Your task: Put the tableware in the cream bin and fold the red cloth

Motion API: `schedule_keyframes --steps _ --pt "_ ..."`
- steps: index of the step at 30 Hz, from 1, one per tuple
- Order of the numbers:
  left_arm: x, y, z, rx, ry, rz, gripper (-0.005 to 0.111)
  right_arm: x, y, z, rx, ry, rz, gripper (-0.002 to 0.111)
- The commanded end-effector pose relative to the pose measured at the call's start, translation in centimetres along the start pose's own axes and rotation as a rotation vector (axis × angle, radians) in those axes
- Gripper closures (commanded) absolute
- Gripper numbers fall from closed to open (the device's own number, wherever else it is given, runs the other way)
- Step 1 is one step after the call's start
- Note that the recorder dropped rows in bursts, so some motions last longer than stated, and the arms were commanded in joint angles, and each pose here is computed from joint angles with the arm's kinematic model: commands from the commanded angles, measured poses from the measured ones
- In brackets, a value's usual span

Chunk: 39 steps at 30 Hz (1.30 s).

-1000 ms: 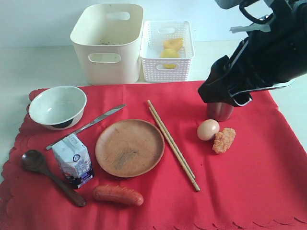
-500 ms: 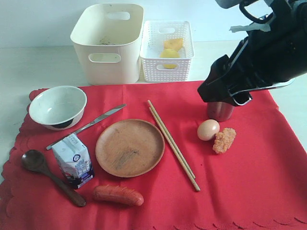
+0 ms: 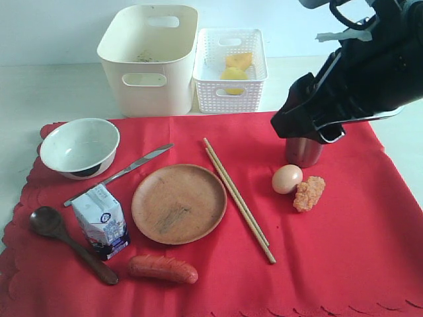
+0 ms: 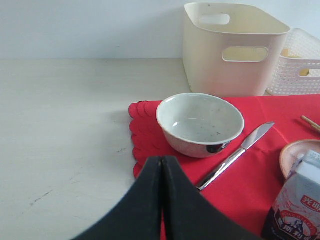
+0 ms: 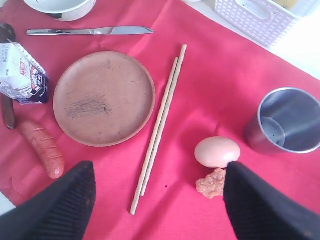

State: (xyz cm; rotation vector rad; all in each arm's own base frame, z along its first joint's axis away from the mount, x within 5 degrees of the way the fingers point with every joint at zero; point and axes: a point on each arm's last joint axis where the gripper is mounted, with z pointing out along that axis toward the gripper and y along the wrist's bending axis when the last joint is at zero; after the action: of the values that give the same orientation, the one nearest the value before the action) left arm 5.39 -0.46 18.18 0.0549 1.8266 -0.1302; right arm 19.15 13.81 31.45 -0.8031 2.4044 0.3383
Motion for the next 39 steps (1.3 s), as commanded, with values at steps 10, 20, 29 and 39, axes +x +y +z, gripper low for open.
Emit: schedule_keyframes --steps 10,20,29,39 --pt "-0.2 -0.1 -0.1 0.008 -0.018 0.0 0.105 -0.7 0.7 2.1 -0.1 -0.027 -0.024 0.039" --pt "-0.2 -0.1 -0.1 0.008 -0.018 0.0 0.105 -1.1 2.2 9.3 -0.343 0.026 -0.105 0.039" --pt "-0.2 -0.1 -0.1 0.008 -0.018 0.0 0.105 -2.9 4.3 11.0 -0.379 -0.022 -0.223 0.039" --pt "-0.2 -0.1 -0.1 0.008 -0.018 0.0 0.105 -5.8 12.0 13.4 -0.29 0.022 -0.372 0.037"
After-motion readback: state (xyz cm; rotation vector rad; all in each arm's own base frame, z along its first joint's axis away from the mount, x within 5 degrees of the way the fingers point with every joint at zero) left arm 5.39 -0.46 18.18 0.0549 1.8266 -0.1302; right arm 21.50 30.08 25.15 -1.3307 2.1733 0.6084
